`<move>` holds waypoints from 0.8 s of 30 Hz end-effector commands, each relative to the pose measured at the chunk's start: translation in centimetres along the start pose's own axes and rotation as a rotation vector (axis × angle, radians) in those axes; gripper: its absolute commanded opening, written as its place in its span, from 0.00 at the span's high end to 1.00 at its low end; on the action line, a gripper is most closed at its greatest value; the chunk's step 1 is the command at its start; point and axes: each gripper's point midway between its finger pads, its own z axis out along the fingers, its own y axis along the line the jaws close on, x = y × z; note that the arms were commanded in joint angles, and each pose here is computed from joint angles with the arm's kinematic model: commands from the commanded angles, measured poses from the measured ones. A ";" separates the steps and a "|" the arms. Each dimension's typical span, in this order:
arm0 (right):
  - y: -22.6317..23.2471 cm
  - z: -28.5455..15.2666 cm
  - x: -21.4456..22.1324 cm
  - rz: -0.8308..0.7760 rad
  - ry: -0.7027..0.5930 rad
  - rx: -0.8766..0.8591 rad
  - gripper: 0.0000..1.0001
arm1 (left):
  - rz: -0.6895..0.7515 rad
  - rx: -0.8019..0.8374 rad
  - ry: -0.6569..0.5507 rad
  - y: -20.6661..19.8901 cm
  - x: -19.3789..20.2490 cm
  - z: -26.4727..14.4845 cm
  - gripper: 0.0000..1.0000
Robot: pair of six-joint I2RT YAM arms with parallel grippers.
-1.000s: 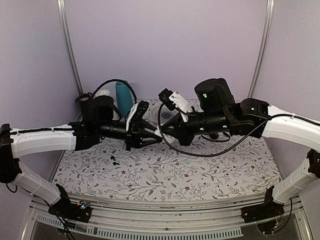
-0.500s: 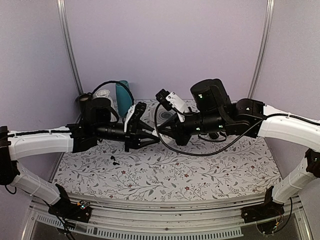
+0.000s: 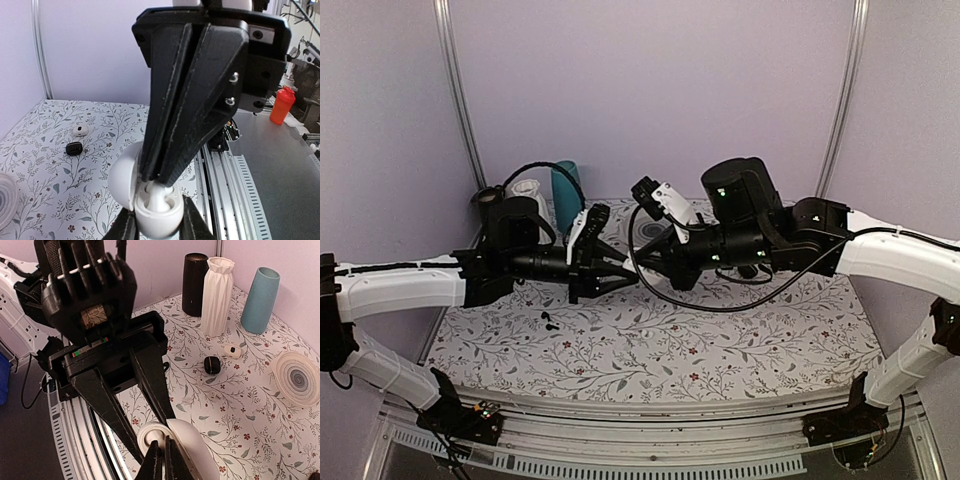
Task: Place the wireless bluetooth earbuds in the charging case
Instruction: Insert the left earbud into the left side groove of the charging case.
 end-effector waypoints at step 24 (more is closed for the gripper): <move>-2.1 -7.0 -4.1 0.096 -0.213 0.053 0.83 | 0.037 -0.226 -0.141 3.6 -2.8 -3.3 1.00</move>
